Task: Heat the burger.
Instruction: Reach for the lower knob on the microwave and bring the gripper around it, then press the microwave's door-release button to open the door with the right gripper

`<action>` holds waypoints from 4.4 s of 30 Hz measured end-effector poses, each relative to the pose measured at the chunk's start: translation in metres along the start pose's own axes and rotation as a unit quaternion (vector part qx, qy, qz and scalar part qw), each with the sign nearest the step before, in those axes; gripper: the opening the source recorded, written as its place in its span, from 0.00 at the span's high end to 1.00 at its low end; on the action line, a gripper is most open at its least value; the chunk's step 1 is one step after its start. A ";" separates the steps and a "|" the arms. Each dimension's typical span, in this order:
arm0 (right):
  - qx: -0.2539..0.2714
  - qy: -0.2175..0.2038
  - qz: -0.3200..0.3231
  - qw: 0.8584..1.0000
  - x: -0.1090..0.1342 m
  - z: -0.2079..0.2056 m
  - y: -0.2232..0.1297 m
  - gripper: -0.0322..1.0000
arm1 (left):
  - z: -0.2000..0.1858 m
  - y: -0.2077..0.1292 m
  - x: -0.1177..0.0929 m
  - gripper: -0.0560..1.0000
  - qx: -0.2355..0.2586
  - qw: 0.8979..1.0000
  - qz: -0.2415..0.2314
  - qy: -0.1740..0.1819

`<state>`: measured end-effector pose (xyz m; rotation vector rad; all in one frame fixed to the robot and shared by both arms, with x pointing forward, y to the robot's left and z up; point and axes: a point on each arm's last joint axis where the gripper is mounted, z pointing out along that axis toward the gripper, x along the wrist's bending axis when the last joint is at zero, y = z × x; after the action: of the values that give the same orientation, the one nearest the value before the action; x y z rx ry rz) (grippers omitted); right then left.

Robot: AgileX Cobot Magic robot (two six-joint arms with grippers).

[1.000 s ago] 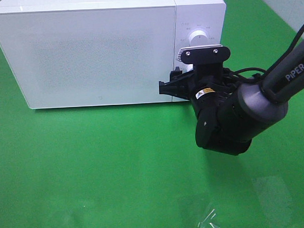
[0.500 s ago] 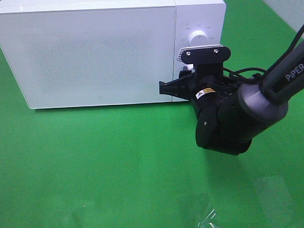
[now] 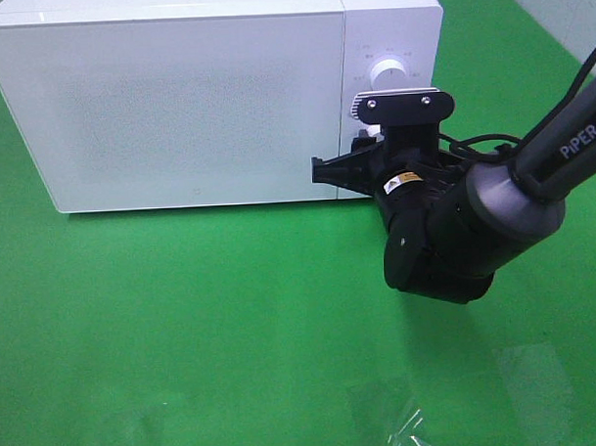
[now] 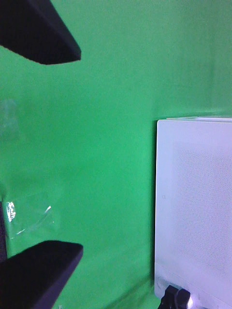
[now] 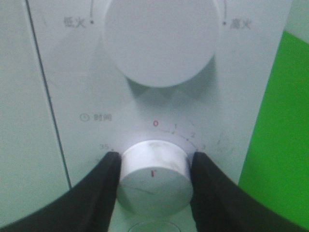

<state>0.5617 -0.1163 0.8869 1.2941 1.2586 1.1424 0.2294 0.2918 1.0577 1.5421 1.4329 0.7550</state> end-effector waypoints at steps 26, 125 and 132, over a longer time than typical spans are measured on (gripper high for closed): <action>0.013 0.037 0.609 0.792 -0.001 -0.002 -0.003 0.55 | 0.000 0.000 0.000 0.09 0.000 1.000 0.000 0.000; 0.226 0.155 0.123 0.954 -0.045 -0.083 0.061 0.32 | 0.000 0.000 0.000 0.09 0.000 1.000 0.000 0.000; 0.286 0.210 0.034 0.934 -0.044 -0.090 0.084 0.32 | 0.000 0.000 0.000 0.09 0.000 1.000 0.000 0.000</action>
<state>0.4790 -0.1583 0.9795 1.5672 1.9845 1.1839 0.2294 0.2918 1.0577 1.5421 1.4329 0.7550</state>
